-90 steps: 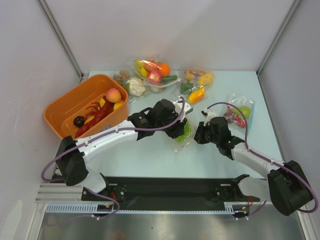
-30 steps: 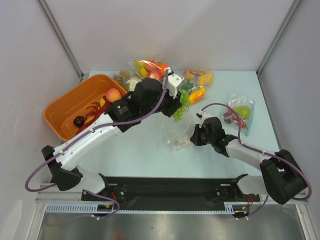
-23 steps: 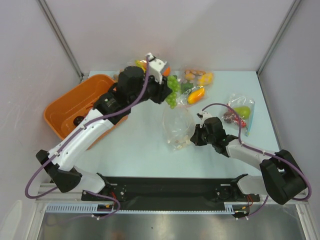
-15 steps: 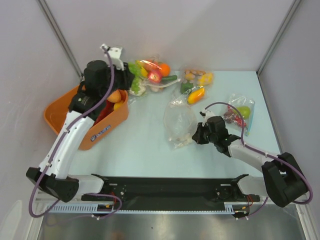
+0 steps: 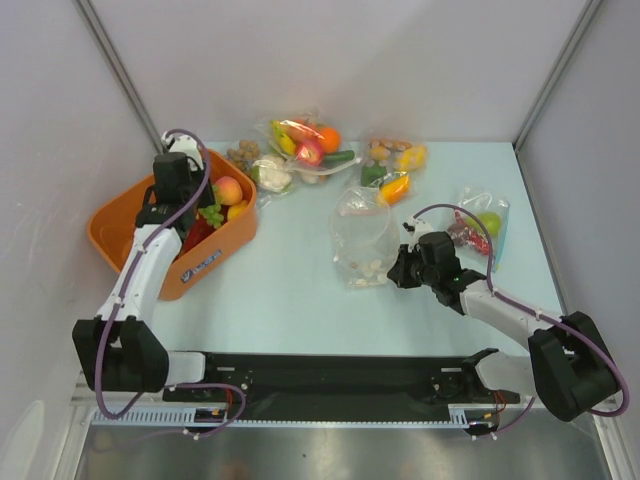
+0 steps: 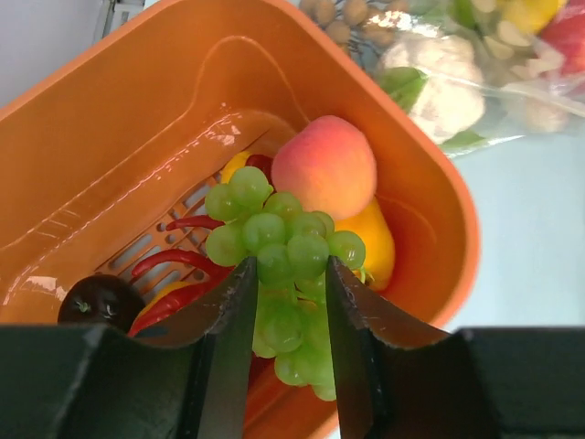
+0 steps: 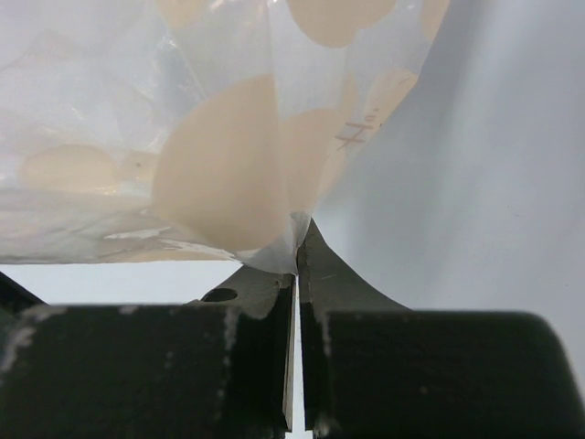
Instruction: Open the zip-top bag and remove the fake food
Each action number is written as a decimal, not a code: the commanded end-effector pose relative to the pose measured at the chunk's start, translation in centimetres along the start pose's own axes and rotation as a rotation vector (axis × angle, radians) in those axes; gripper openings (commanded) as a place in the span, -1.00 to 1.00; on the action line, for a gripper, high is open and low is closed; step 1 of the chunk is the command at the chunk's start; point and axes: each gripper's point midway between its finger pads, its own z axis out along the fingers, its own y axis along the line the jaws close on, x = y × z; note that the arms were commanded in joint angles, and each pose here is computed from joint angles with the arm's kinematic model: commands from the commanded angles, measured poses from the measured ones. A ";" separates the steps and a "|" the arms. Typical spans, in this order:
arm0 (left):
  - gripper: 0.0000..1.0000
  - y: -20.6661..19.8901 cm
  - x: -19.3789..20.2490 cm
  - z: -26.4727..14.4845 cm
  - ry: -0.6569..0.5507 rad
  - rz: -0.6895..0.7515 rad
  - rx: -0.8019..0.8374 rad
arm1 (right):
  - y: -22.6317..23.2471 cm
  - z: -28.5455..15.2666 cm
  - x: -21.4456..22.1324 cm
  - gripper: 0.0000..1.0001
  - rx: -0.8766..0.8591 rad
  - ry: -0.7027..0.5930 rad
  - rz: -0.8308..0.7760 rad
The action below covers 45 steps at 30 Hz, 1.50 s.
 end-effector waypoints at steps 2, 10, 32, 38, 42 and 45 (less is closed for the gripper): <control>-0.16 2.0 -1.5 1.6 -0.032 -0.046 -0.018 | 0.7 -0.2 -1.5 -1.00 -0.025 -0.039 -0.004; 0.64 1.5 -0.4 2.3 0.032 -0.024 0.018 | 0.8 -0.4 -1.6 -1.00 -0.023 -0.032 -0.014; 1.00 -4.5 -3.5 -3.8 -0.090 0.048 0.230 | 0.6 -8.5 -6.8 0.11 0.115 -0.165 -0.105; 1.00 -7.0 -4.6 -5.9 -0.150 0.034 0.353 | 0.7 -13.2 -10.5 0.28 0.178 -0.300 -0.126; 1.00 -8.3 -5.2 -7.2 -0.196 0.039 0.411 | 0.5 -16.4 -14.1 0.36 0.220 -0.417 -0.134; 0.99 -9.0 -5.4 -7.8 -0.206 0.041 0.427 | 0.1 -17.2 -15.5 0.39 0.245 -0.444 -0.145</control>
